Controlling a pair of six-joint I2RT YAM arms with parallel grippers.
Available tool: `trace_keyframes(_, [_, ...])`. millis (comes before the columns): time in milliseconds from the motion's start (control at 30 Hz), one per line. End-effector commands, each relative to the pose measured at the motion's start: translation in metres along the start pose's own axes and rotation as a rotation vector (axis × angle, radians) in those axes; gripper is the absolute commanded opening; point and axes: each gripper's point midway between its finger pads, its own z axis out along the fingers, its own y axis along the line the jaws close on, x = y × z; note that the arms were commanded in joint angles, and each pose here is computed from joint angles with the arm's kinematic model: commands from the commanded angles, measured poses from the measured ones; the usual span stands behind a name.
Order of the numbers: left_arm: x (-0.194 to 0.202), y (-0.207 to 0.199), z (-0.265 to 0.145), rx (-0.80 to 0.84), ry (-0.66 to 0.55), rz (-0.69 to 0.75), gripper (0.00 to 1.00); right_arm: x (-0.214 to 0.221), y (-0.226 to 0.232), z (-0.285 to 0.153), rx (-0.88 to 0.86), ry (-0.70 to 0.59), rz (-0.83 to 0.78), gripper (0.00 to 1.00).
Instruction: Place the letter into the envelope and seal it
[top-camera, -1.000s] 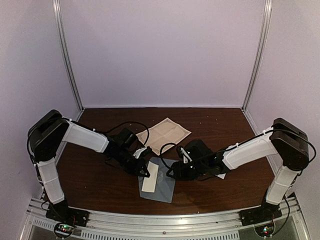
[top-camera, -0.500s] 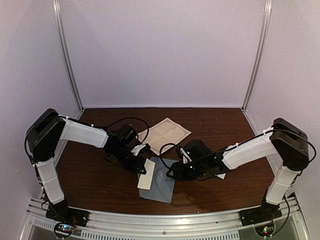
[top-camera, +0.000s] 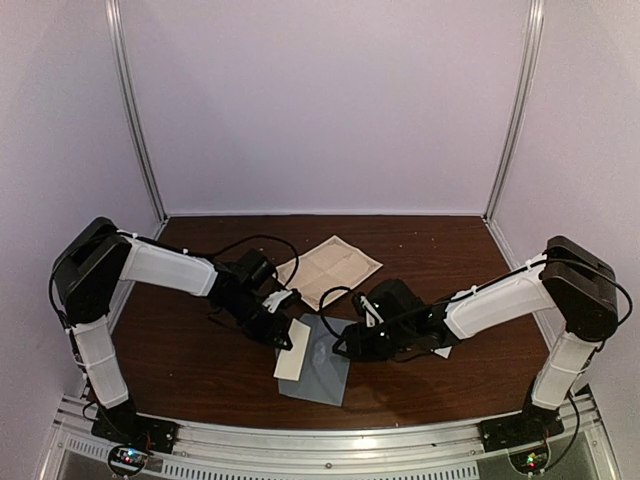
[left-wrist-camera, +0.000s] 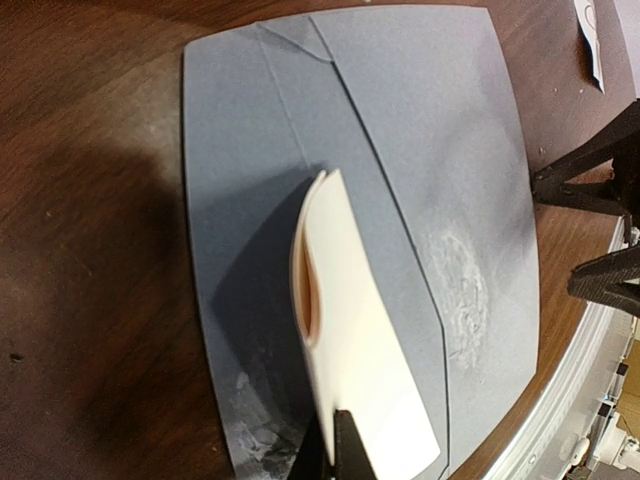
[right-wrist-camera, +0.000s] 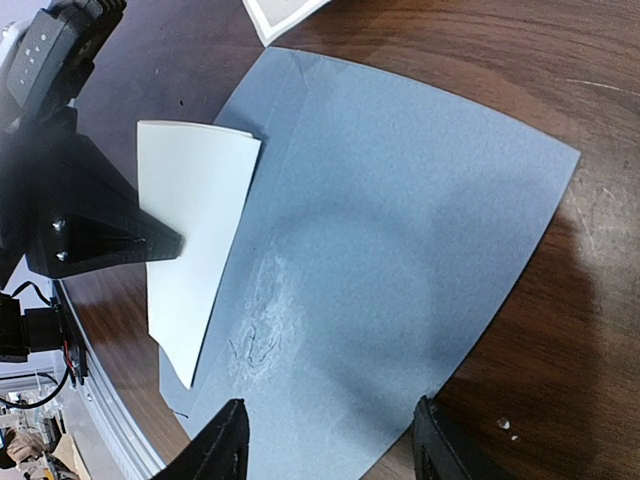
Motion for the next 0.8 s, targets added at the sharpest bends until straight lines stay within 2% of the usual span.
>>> trace_keyframes(0, [-0.010, -0.012, 0.002, 0.020, -0.023, 0.024, 0.00, 0.003, -0.002, 0.002, 0.021, 0.008, -0.006, 0.56])
trace_keyframes(767, [-0.012, -0.026, 0.020, 0.075, 0.001, 0.042, 0.00, 0.005, 0.001, 0.003, 0.013, 0.011, -0.012, 0.55])
